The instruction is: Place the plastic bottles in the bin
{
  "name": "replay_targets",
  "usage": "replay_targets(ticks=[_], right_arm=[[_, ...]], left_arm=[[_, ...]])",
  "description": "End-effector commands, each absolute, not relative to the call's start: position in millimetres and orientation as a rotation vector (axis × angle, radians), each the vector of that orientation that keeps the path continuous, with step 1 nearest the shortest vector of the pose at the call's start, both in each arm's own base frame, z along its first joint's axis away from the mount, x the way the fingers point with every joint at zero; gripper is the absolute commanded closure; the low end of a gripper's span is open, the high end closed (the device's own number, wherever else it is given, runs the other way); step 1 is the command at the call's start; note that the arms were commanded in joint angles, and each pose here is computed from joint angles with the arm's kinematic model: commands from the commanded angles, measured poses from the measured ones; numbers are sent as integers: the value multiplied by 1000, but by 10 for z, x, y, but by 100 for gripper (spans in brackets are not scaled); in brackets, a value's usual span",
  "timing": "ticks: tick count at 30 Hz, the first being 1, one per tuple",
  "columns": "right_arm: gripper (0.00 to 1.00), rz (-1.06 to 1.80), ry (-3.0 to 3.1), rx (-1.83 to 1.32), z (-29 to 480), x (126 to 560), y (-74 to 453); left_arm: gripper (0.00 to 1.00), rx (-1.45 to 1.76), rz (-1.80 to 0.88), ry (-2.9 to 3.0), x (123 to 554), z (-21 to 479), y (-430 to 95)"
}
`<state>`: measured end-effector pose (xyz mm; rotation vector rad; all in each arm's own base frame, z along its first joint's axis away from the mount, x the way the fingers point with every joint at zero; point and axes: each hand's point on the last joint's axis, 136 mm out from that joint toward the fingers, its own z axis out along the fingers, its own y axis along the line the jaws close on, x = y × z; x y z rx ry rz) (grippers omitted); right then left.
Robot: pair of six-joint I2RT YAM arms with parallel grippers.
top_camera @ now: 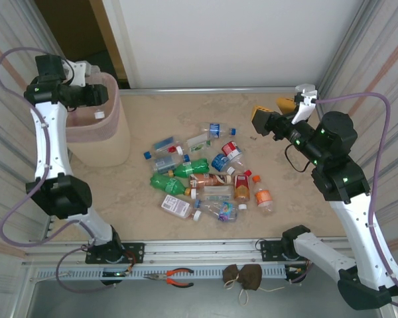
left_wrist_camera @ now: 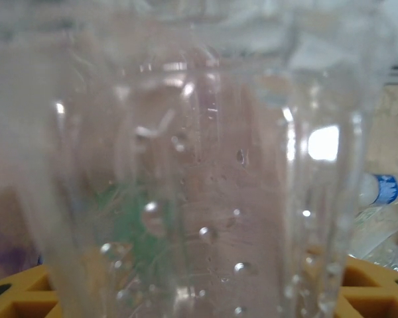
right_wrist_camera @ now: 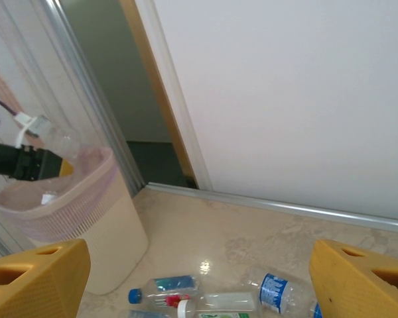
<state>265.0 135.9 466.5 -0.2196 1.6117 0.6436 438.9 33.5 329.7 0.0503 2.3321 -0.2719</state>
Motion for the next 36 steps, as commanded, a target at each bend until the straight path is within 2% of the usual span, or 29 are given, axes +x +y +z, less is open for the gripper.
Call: replay_targets(ticks=[1,16,26,31,36], right_arm=[[16,626,1630,-229,4577,2672,1351],[16,616,1663,-221,4485,2721,1349],[16,600,1693,-205,4387,2754,1319],[16,575,1761,-179,4226,2807,1282],[16,551,1880,-148,3955,2879,1254]], left_arm=[[51,76,-259,2419,4338,3059,378],[51,67,-438,2769,4361,1733,329],[48,24,-396,2946,4353,1049,460],[39,9,-391,2966,4351,943,467],[31,8,-414,2917,4390,1086,421]])
